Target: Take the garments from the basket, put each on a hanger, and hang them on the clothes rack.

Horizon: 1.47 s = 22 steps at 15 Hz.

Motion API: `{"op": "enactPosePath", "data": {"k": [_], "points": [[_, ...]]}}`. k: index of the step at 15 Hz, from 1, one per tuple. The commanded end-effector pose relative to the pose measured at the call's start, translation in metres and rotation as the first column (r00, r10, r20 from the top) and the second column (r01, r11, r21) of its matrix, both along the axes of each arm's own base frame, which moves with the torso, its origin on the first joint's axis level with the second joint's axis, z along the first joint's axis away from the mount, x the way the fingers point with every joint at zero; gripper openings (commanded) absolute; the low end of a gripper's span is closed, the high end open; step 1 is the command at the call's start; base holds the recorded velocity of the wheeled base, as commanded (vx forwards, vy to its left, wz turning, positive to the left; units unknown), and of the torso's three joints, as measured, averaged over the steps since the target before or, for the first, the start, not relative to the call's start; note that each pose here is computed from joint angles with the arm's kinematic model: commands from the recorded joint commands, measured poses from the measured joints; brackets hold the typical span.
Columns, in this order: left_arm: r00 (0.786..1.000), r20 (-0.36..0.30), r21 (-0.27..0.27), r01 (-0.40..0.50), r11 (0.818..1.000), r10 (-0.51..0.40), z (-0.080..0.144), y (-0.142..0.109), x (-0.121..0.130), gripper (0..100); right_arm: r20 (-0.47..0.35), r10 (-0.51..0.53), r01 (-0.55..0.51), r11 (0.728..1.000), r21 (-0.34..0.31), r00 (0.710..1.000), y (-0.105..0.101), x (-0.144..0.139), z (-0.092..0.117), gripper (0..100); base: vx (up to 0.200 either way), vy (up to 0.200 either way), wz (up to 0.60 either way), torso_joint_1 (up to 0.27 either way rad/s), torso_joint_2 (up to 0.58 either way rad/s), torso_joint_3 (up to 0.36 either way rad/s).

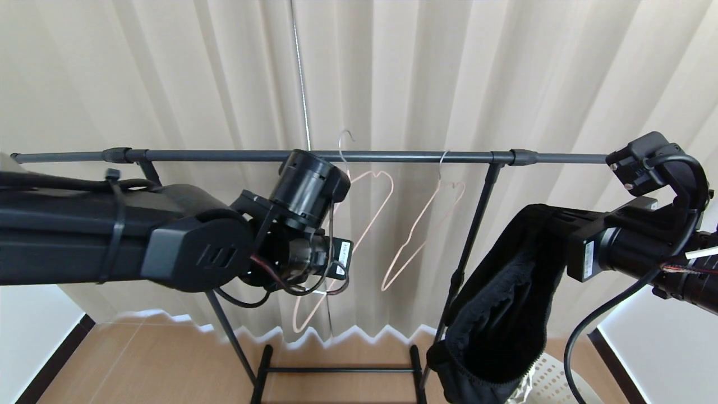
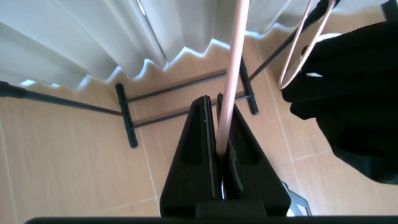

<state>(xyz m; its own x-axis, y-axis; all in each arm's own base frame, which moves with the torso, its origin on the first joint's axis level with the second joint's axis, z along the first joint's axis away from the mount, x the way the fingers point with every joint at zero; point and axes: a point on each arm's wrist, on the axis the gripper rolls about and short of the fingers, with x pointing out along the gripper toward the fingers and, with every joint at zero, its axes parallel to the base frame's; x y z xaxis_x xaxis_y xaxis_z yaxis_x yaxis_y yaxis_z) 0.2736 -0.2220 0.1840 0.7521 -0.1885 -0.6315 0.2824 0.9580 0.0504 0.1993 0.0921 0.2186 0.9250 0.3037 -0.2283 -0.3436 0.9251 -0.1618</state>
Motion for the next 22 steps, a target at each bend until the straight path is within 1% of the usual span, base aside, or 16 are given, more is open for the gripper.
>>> {"op": "enactPosePath", "data": {"k": [1, 2, 3, 4, 5, 7, 8, 9, 11, 12, 14, 15, 16, 19, 20, 22], "points": [[0.998, 0.047, -0.021, 0.03, 0.999, -0.029, 0.011, 0.025, -0.035, 0, 0.006, 0.009, -0.009, 1.0, 0.002, 1.0, 0.001, -0.003, 0.001, 0, 0.0, 0.0, 0.0, 0.0, 0.0, 0.0], [0.994, 0.073, 0.009, 0.078, 0.997, -0.079, 0.001, 0.041, -0.061, 0, 0.009, -0.01, 0.01, 1.0, -0.007, 1.0, 0.004, -0.005, 0.001, 0, 0.0, 0.0, 0.0, 0.0, 0.0, 0.0], [0.991, 0.074, 0.031, 0.108, 0.994, -0.11, -0.008, 0.049, -0.075, 0, 0.006, -0.015, 0.015, 1.0, -0.014, 1.0, 0.006, -0.007, -0.001, 0, 0.0, 0.0, 0.0, 0.0, 0.0, 0.0], [0.991, 0.075, 0.034, 0.112, 0.993, -0.114, -0.01, 0.05, -0.077, 0, 0.006, -0.016, 0.017, 1.0, -0.015, 1.0, 0.007, -0.007, -0.001, 0, 0.0, 0.0, 0.0, 0.0, 0.0, 0.0], [0.982, 0.093, 0.052, 0.158, 0.986, -0.162, -0.024, 0.062, -0.099, 0, 0.001, -0.004, 0.004, 1.0, -0.021, 1.0, 0.012, -0.009, -0.003, 0, 0.0, 0.0, 0.0, 0.0, 0.0, 0.0], [0.961, 0.14, 0.063, 0.231, 0.971, -0.238, -0.037, 0.079, -0.123, 0, -0.002, -0.04, 0.04, 0.998, -0.043, 0.999, 0.018, -0.007, -0.005, 0, 0.0, 0.0, 0.0, 0.0, 0.0, 0.0], [0.945, 0.148, 0.061, 0.287, 0.956, -0.293, -0.043, 0.087, -0.132, 0, -0.006, -0.071, 0.07, 0.996, -0.061, 0.997, 0.023, -0.005, -0.008, 0, 0.0, 0.0, 0.0, 0.0, 0.0, 0.0], [0.924, 0.175, 0.046, 0.337, 0.94, -0.34, -0.045, 0.093, -0.139, 0, -0.003, -0.101, 0.1, 0.992, -0.076, 0.995, 0.025, -0.005, -0.009, 0, 0.0, 0.0, 0.0, 0.0, 0.0, 0.0], [0.885, 0.218, 0.028, 0.416, 0.909, -0.412, -0.05, 0.097, -0.144, 0, 0.015, -0.193, 0.194, 0.975, -0.108, 0.981, 0.028, 0.002, -0.009, 0, 0.0, 0.0, 0.0, 0.0, 0.0, 0.0], [0.87, 0.24, 0.031, 0.437, 0.899, -0.431, -0.052, 0.098, -0.146, 0, 0.028, -0.252, 0.254, 0.957, -0.138, 0.967, 0.028, 0.005, -0.01, 0, 0.0, 0.0, 0.0, 0.0, 0.0, 0.0], [0.852, 0.249, 0.053, 0.463, 0.885, -0.461, -0.058, 0.1, -0.15, 0, 0.05, -0.321, 0.325, 0.93, -0.171, 0.946, 0.028, 0.008, -0.011, 0, 0.0, 0.0, 0.0, 0.0, 0.0, 0.0], [0.847, 0.236, 0.058, 0.477, 0.877, -0.476, -0.063, 0.102, -0.153, 0, 0.06, -0.351, 0.356, 0.918, -0.174, 0.934, 0.028, 0.009, -0.009, 0, 0.0, 0.0, 0.0, 0.0, 0.0, 0.0], [0.844, 0.231, 0.057, 0.485, 0.873, -0.484, -0.066, 0.104, -0.156, 0, 0.068, -0.369, 0.375, 0.911, -0.172, 0.927, 0.028, 0.009, -0.007, 0, 0.0, 0.0, 0.0, 0.0, 0.0, 0.0], [0.809, 0.258, 0.048, 0.536, 0.843, -0.529, -0.069, 0.106, -0.161, 0, 0.079, -0.411, 0.418, 0.887, -0.196, 0.908, 0.032, 0.016, -0.009, 0, 0.0, 0.0, 0.0, 0.0, 0.0, 0.0], [0.787, 0.244, 0.048, 0.573, 0.818, -0.566, -0.073, 0.107, -0.162, 0, 0.076, -0.433, 0.439, 0.872, -0.217, 0.898, 0.035, 0.02, -0.014, 0, 0.0, 0.0, 0.0, 0.0, 0.0, 0.0], [0.769, 0.245, 0.063, 0.595, 0.802, -0.59, -0.073, 0.106, -0.163, 0, 0.067, -0.418, 0.422, 0.876, -0.234, 0.906, 0.043, 0.023, -0.02, 0, 0.0, 0.0, 0.0, 0.0, 0.0, 0.0]]}}
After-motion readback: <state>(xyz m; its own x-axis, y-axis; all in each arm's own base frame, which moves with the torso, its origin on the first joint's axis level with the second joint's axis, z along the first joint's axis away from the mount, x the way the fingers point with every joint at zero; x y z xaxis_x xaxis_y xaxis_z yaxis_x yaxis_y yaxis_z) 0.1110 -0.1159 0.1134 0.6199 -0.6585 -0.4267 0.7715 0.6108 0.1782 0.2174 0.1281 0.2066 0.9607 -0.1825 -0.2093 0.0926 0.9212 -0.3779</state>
